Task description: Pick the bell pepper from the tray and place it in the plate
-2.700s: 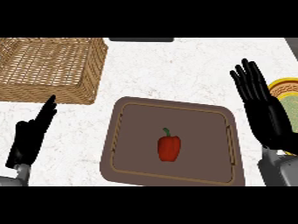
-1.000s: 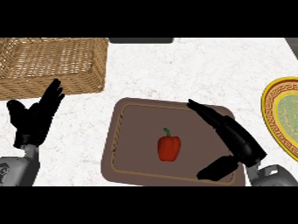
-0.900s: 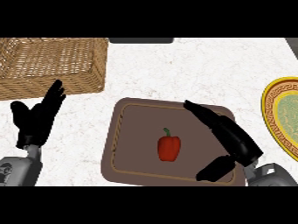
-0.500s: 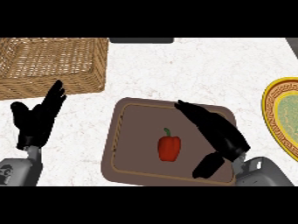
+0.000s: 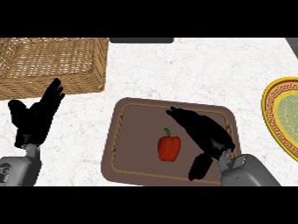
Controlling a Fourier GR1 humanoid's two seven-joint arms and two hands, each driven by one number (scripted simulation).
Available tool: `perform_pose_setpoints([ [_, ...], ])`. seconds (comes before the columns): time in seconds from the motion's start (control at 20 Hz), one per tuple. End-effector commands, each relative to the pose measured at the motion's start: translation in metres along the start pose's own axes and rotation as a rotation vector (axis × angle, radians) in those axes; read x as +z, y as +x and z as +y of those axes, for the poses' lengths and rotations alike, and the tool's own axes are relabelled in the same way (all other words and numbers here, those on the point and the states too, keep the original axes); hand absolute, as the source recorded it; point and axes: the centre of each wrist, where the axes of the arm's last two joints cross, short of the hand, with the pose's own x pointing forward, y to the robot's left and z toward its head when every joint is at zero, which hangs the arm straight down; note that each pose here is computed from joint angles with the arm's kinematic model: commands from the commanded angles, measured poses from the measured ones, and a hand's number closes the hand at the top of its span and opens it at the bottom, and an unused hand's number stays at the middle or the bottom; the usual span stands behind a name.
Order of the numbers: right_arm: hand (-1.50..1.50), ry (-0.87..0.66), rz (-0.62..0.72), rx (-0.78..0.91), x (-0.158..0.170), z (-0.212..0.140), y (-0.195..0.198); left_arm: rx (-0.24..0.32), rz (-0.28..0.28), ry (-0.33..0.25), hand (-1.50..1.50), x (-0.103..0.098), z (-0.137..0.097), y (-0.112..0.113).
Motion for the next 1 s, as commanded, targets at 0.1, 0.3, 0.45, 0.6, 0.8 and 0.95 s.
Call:
perform_pose_setpoints([
  [0.1, -1.5, 0.007, 0.024, 0.024, -0.037, 0.004, 0.005, -0.003, -0.005, -0.005, 0.0, -0.01, 0.014, -0.005],
  [0.3, -1.5, 0.021, 0.049, 0.057, -0.033, 0.011, 0.004, -0.006, -0.006, -0.01, 0.0, -0.003, -0.019, -0.004],
  [0.45, -1.5, 0.02, 0.055, 0.069, -0.041, 0.014, 0.001, -0.02, 0.002, -0.002, 0.0, -0.005, -0.004, 0.022],
  [0.6, -1.5, 0.037, 0.069, 0.095, -0.035, 0.017, 0.014, -0.008, 0.003, 0.004, 0.0, -0.005, -0.003, -0.006],
  [0.8, -1.5, 0.117, 0.047, 0.13, -0.032, 0.045, 0.006, 0.007, 0.005, 0.003, 0.0, 0.002, -0.014, -0.017],
  [0.95, 1.5, 0.178, -0.028, 0.133, -0.05, 0.033, 0.008, -0.005, 0.006, -0.013, 0.0, -0.001, -0.006, 0.001],
])
